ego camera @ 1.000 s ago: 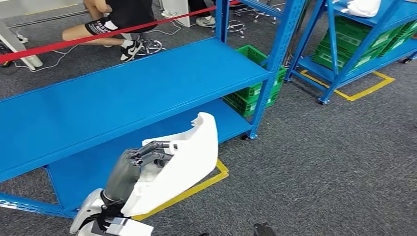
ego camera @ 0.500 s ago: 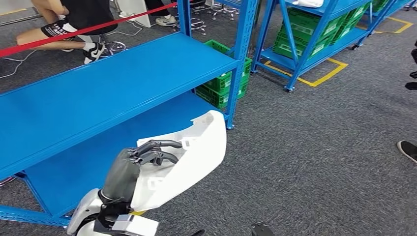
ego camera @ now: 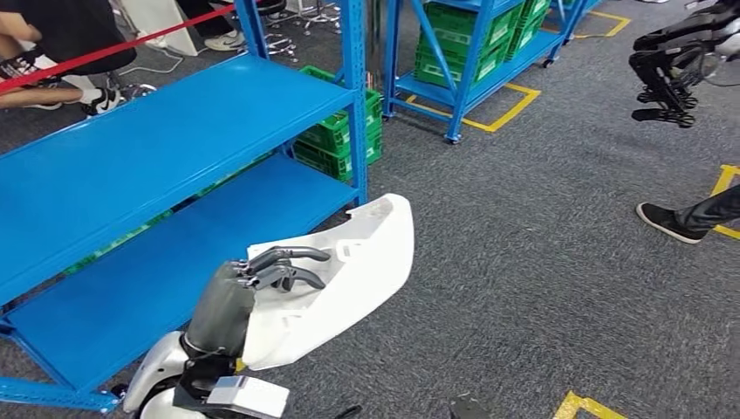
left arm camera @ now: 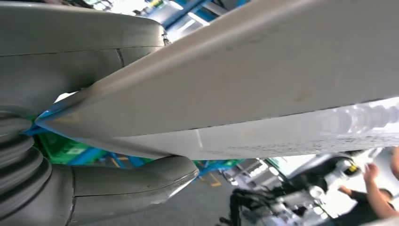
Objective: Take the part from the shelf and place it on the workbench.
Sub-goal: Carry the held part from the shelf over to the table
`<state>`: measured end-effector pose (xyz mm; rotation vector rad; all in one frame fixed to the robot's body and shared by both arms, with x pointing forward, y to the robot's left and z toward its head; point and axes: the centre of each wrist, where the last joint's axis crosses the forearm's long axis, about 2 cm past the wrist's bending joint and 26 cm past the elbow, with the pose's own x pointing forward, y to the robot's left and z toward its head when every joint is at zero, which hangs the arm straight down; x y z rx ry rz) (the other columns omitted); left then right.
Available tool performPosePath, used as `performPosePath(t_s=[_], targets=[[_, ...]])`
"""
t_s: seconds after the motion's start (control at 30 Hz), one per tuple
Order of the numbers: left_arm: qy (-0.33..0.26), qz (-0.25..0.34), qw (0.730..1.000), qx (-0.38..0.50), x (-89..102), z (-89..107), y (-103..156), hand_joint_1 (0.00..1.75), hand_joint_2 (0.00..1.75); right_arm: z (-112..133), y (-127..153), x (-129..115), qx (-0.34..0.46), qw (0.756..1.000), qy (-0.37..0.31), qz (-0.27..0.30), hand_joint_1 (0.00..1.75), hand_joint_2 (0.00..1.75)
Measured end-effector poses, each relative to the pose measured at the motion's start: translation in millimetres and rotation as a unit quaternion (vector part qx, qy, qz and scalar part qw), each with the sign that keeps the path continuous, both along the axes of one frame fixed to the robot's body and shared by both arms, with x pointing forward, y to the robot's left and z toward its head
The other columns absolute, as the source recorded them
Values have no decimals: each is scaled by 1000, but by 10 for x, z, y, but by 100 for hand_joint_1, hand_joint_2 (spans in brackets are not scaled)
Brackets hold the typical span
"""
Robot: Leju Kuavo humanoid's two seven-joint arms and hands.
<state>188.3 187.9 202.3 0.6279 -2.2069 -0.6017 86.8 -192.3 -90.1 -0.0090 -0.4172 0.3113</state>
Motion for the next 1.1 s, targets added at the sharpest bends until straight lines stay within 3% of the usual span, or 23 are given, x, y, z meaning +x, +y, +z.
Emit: performPosePath(t_s=[1.1], targets=[[-21,-27,998,46,6,39,-112,175,175,2,-4,-13,1,1000,-2,19,0,0]])
